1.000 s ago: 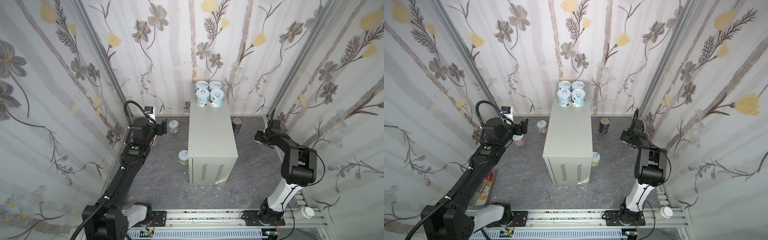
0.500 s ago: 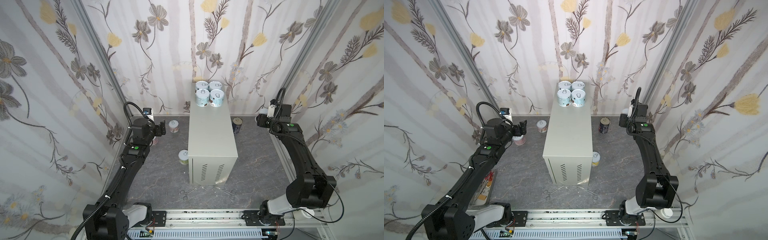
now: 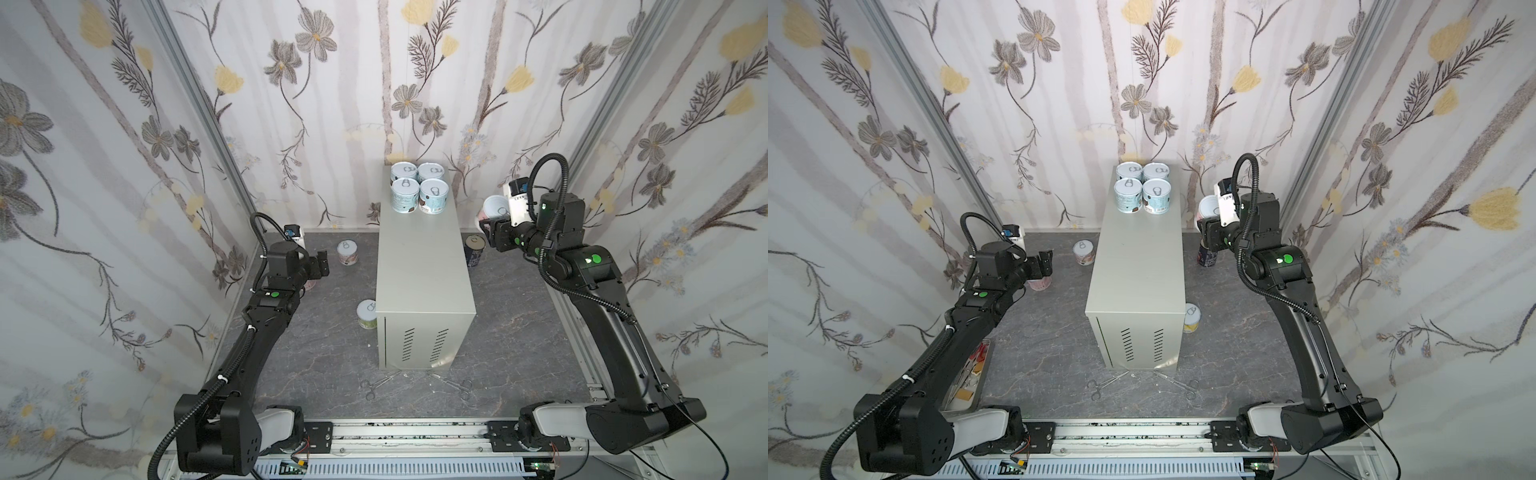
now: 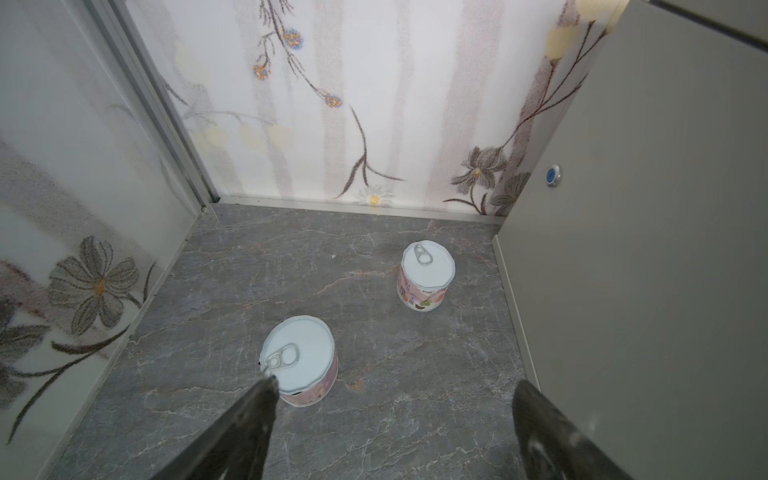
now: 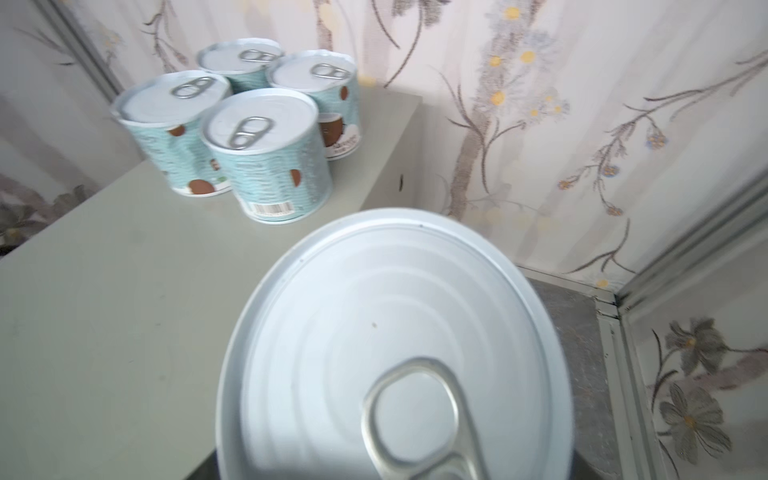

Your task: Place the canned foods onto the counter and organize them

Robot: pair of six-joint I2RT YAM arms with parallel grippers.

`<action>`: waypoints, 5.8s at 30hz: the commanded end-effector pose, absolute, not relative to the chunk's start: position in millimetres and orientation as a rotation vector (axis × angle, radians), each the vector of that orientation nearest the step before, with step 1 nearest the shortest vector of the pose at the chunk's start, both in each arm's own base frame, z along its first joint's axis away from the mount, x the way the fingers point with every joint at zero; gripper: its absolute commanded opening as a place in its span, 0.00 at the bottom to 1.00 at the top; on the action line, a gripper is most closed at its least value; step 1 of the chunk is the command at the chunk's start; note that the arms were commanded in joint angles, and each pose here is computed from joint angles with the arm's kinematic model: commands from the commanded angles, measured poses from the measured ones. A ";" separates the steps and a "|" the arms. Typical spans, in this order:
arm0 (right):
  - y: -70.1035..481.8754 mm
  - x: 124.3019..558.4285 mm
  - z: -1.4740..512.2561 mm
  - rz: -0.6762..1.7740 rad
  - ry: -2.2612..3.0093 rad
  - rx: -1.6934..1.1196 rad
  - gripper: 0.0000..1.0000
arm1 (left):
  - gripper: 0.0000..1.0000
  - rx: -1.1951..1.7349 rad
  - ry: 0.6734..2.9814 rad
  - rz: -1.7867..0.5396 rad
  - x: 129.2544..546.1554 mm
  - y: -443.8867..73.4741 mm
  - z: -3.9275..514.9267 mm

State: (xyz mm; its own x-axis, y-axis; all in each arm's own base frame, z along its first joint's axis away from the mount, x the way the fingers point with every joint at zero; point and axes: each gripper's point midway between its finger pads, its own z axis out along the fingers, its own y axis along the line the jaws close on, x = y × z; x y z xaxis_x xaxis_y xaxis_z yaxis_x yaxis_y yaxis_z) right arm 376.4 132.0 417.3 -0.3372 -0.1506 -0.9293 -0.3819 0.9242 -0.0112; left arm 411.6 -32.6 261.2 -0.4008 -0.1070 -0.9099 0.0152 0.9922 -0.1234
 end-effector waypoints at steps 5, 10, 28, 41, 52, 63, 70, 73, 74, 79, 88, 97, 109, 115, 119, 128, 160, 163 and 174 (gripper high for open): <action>179.5 366.0 428.9 0.318 1.840 -0.563 0.46 | 0.89 -0.109 1.954 -0.141 412.4 -27.3 265.5; 205.0 365.9 420.2 0.345 1.834 -0.637 0.46 | 0.89 -0.125 1.958 -0.146 409.5 -26.5 261.4; 237.9 386.3 398.5 0.377 1.891 -0.718 0.49 | 0.89 -0.136 1.961 -0.133 405.2 -23.2 254.7; 241.3 393.0 399.0 0.377 1.894 -0.712 0.65 | 0.89 -0.138 1.956 -0.118 403.5 -20.7 254.8; 243.7 397.8 390.3 0.375 1.911 -0.715 0.73 | 0.89 -0.142 1.949 -0.115 402.9 -20.0 255.8; 245.0 402.7 384.0 0.363 1.921 -0.717 0.74 | 0.89 -0.143 1.952 -0.121 404.8 -20.8 254.4; 245.8 409.1 375.3 0.347 1.941 -0.712 0.75 | 0.90 -0.144 1.955 -0.114 403.5 -19.8 253.0; 242.9 409.5 374.9 0.334 1.946 -0.706 0.75 | 0.90 -0.141 1.953 -0.110 403.0 -19.7 254.2; 242.7 409.5 373.6 0.332 1.950 -0.707 0.75 | 0.90 -0.142 1.952 -0.110 403.0 -19.3 254.5; 239.3 411.4 374.3 0.314 1.952 -0.686 0.75 | 0.90 -0.137 1.953 -0.112 405.1 -20.1 253.9; 240.0 408.3 381.2 0.335 1.932 -0.675 0.83 | 0.90 -0.130 1.952 -0.116 405.3 -21.1 254.2; 235.9 402.0 390.2 0.342 1.903 -0.655 0.87 | 0.90 -0.127 1.946 -0.119 404.8 -21.7 257.1; 221.8 380.5 379.9 0.391 1.864 -0.557 1.00 | 0.91 -0.060 1.918 -0.143 407.8 -29.9 268.7; 222.6 363.4 386.1 0.563 1.695 -0.426 0.99 | 0.93 -0.023 1.878 -0.109 406.2 -28.7 285.3; 222.6 356.1 386.9 0.615 1.628 -0.391 0.96 | 0.94 0.006 1.863 -0.095 410.7 -29.7 292.9; 228.3 356.3 383.4 0.582 1.607 -0.403 0.93 | 0.94 0.026 1.839 -0.096 425.9 -32.6 305.0; 235.2 370.3 381.8 0.460 1.565 -0.487 0.96 | 0.94 0.037 1.855 -0.091 440.8 -34.2 302.3; 233.6 373.9 382.6 0.442 1.563 -0.475 0.97 | 0.94 0.037 1.855 -0.081 440.5 -32.9 302.7; 238.4 381.7 386.4 0.437 1.525 -0.463 0.96 | 0.94 0.040 1.860 -0.076 440.5 -32.8 302.6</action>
State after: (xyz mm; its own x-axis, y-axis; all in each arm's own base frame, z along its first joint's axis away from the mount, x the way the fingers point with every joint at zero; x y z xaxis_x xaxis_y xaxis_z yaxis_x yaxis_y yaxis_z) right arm 380.4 235.5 390.9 -0.0003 0.0094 -1.0000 -0.5383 0.8427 0.0081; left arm 438.7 -33.9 294.7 -0.3109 -0.0270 -0.9501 0.0673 0.9965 -0.0504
